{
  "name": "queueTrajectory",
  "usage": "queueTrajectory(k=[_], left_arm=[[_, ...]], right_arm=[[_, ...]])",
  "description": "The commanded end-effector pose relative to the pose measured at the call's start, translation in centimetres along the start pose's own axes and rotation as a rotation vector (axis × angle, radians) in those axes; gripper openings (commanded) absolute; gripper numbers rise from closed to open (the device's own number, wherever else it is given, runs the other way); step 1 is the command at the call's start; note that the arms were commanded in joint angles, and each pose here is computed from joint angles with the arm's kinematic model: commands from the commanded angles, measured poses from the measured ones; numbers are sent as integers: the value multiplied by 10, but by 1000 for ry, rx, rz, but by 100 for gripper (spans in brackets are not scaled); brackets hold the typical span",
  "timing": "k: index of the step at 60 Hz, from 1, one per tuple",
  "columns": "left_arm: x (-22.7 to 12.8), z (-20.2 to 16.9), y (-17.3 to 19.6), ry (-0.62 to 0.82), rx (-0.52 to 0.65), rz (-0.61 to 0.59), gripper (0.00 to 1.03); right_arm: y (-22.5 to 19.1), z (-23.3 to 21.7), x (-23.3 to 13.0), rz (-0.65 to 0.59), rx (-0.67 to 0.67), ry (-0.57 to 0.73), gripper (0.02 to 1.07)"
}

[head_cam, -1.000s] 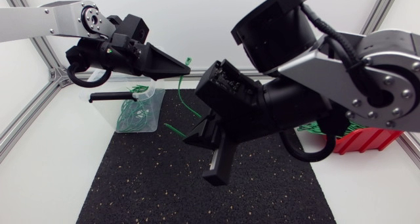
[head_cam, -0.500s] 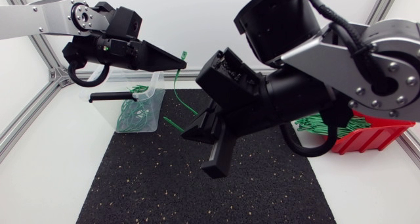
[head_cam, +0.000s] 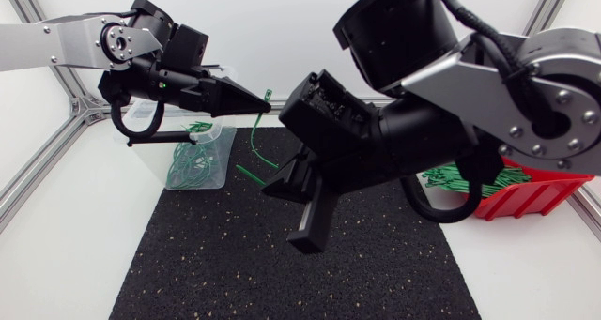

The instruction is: Take a green cable tie from the red box, thread the tail through the head to close it, then place it in the transparent bin on the left.

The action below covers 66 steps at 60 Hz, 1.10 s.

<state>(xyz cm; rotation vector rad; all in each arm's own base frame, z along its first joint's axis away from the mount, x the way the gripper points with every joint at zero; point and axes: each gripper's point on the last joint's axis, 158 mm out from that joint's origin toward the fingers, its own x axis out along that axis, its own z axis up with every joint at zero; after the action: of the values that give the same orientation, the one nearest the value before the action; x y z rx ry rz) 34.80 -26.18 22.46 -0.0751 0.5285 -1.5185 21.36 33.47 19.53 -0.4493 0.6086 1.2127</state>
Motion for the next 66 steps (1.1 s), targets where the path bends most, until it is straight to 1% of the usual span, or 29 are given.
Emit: queueTrajectory(k=[1, 4, 8, 11, 22, 28, 35, 45, 50, 66], left_arm=[[6, -1, -9, 1, -11, 46, 3], [7, 6, -7, -37, -18, 94, 4], [6, 15, -12, -90, -30, 110, 4], [7, 16, -16, -104, -46, 108, 4], [13, 3, -34, -92, -96, 86, 4], [15, -9, -35, -85, -143, 78, 4], [17, -20, -37, -97, -170, 69, 4], [16, -24, -38, -180, -186, 74, 4], [13, -21, -35, -228, -209, 82, 4], [18, -31, -17, -239, -313, 129, 4]], right_arm=[[1, 5, -4, -10, -25, -17, 7], [-1, 8, -7, -25, -27, -25, 7], [0, 12, -13, -22, -23, -30, 7], [1, 12, -17, -23, -14, -32, 7], [7, 15, -33, -18, 31, -27, 7], [5, 15, -36, -21, 60, -19, 7], [7, 11, -36, -8, 91, -6, 7], [12, 5, -34, 36, 137, 3, 7], [7, 1, -30, 38, 167, 7, 7], [3, -1, -17, 92, 281, 23, 7]])
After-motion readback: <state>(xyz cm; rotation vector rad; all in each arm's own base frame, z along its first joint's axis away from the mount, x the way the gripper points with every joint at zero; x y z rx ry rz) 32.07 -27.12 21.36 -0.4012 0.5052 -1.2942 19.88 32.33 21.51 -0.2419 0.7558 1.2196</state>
